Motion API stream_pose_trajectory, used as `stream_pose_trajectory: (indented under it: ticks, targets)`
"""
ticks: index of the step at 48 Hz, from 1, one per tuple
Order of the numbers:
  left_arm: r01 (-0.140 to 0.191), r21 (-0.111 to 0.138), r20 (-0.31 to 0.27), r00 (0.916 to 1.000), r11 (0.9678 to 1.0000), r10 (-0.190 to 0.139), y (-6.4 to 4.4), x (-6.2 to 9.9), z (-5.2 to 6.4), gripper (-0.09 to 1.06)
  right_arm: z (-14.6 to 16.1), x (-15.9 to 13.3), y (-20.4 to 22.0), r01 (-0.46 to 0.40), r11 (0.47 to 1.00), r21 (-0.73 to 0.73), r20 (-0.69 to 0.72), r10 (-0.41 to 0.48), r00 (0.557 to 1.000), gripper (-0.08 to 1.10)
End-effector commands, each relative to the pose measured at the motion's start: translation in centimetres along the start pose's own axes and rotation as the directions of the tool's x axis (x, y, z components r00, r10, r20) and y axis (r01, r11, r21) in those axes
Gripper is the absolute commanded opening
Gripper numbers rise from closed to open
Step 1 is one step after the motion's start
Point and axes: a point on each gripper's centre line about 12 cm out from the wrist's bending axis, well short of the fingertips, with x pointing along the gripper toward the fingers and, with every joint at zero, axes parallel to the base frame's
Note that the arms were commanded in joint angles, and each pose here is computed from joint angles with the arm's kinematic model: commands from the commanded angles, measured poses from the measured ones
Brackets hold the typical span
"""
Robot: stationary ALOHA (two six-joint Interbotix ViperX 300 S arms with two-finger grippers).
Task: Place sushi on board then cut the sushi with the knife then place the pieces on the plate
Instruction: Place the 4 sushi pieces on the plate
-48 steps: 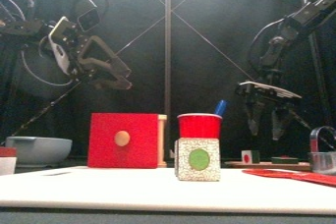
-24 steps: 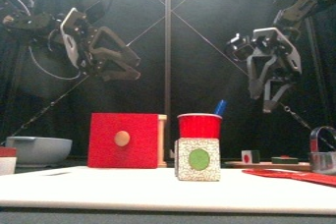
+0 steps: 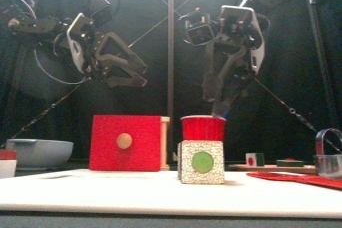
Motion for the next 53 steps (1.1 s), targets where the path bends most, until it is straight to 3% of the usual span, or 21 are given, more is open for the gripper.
stream_pose_trajectory:
  ticks: [1, 22, 36, 43, 53]
  targets:
    - [-0.010, -0.002, 0.022, 0.9997, 1.0000, 0.010, 0.3, 0.1, 0.7, 0.88, 1.1, 0.2, 1.3, 0.011, 1.000, -0.015, -0.012, -0.011, 1.000, 0.95]
    - [-0.021, -0.010, 0.019, 0.9996, 0.9997, 0.021, 0.6, 0.1, 0.6, 0.88, 2.2, 1.2, 3.1, 0.046, 0.998, -0.052, -0.042, -0.048, 0.998, 0.95]
    - [-0.059, -0.044, 0.017, 0.9981, 0.9973, 0.060, 1.6, 0.1, 0.5, 0.88, 2.3, 2.2, 2.4, 0.104, 0.991, -0.083, -0.086, -0.111, 0.990, 0.95]
    - [-0.075, -0.061, 0.009, 0.9971, 0.9954, 0.075, 1.9, -0.1, 0.2, 0.88, 2.2, 2.3, 3.3, 0.062, 0.988, -0.140, -0.107, -0.077, 0.991, 0.95]
    - [-0.080, -0.065, -0.002, 0.9968, 0.9947, 0.080, 2.0, -0.2, -0.2, 0.88, 2.4, 3.1, 4.2, 0.031, 0.987, -0.160, -0.130, -0.052, 0.990, 0.95]
